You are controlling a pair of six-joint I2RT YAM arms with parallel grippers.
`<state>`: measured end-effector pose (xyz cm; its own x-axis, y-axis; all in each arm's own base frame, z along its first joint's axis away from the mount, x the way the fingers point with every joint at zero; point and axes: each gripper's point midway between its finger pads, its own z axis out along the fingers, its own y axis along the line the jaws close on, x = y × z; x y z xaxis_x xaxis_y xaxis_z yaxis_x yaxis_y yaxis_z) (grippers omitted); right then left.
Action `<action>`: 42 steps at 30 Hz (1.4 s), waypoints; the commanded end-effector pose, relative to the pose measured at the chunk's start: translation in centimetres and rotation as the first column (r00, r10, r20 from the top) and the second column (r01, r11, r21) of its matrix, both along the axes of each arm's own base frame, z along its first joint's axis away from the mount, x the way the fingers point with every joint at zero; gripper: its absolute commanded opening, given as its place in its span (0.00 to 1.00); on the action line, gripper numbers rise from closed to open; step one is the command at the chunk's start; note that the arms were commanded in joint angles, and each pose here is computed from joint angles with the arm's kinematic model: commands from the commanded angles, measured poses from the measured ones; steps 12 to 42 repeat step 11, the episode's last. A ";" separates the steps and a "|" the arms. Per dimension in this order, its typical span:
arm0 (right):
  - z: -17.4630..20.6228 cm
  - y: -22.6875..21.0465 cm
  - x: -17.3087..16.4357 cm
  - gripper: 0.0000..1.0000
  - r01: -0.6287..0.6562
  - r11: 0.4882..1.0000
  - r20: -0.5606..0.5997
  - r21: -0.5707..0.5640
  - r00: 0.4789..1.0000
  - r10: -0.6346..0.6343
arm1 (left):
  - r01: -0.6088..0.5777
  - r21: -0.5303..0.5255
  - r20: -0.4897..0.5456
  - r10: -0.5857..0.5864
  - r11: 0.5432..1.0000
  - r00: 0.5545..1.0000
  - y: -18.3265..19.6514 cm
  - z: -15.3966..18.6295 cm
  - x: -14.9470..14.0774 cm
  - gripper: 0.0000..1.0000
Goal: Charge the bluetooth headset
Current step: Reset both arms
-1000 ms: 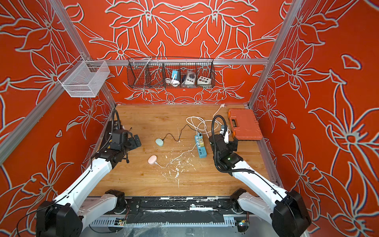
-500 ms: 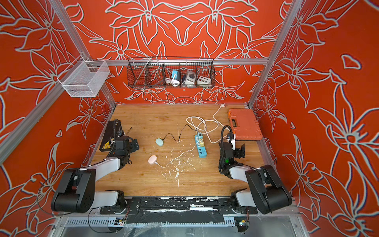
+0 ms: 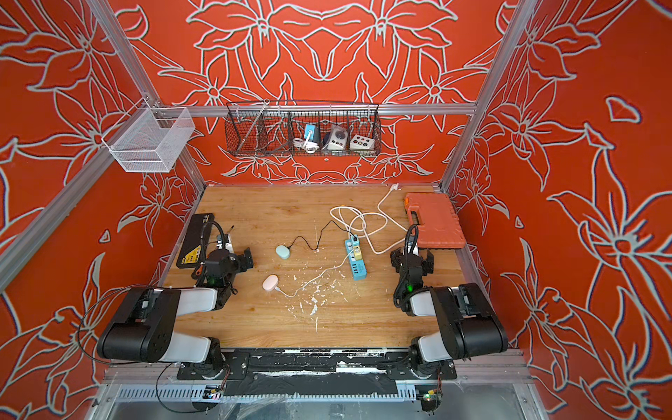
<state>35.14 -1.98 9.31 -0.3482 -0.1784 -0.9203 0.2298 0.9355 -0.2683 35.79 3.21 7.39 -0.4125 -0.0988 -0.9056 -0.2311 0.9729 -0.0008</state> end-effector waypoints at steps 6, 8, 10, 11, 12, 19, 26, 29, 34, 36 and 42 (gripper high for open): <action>0.6 0.5 1.5 0.98 -0.058 0.997 -0.012 0.051 0.998 0.058 | 0.013 0.025 0.050 -0.015 1.000 0.999 -0.3 1.5 0.6 0.99; 0.4 0.4 1.8 0.98 -0.071 0.995 -0.030 0.077 0.997 0.073 | 0.014 0.024 0.045 -0.015 1.000 0.999 -0.3 1.3 0.6 0.99; 0.6 0.4 1.8 0.98 -0.074 0.994 -0.006 0.075 0.997 0.075 | 0.013 0.026 0.051 -0.014 1.000 0.999 -0.3 1.4 0.6 0.99; 0.6 0.4 1.7 0.98 -0.074 0.994 -0.012 0.075 0.997 0.075 | 0.013 0.024 0.046 -0.014 1.000 0.999 -0.3 1.4 0.6 0.99; 0.6 0.4 1.7 0.98 -0.074 0.994 -0.012 0.075 0.997 0.075 | 0.013 0.024 0.046 -0.014 1.000 0.999 -0.3 1.4 0.6 0.99; 0.6 0.4 1.7 0.98 -0.074 0.994 -0.012 0.075 0.997 0.075 | 0.013 0.024 0.046 -0.014 1.000 0.999 -0.3 1.4 0.6 0.99; 0.6 0.4 1.7 0.98 -0.074 0.994 -0.012 0.075 0.997 0.075 | 0.013 0.024 0.046 -0.014 1.000 0.999 -0.3 1.4 0.6 0.99; 0.6 0.4 1.7 0.98 -0.074 0.994 -0.012 0.075 0.997 0.075 | 0.013 0.024 0.046 -0.014 1.000 0.999 -0.3 1.4 0.6 0.99; 0.6 0.4 1.7 0.98 -0.074 0.994 -0.012 0.075 0.997 0.075 | 0.013 0.024 0.046 -0.014 1.000 0.999 -0.3 1.4 0.6 0.99; 0.6 0.4 1.7 0.98 -0.074 0.994 -0.012 0.075 0.997 0.075 | 0.013 0.024 0.046 -0.014 1.000 0.999 -0.3 1.4 0.6 0.99; 0.6 0.4 1.7 0.98 -0.074 0.994 -0.012 0.075 0.997 0.075 | 0.013 0.024 0.046 -0.014 1.000 0.999 -0.3 1.4 0.6 0.99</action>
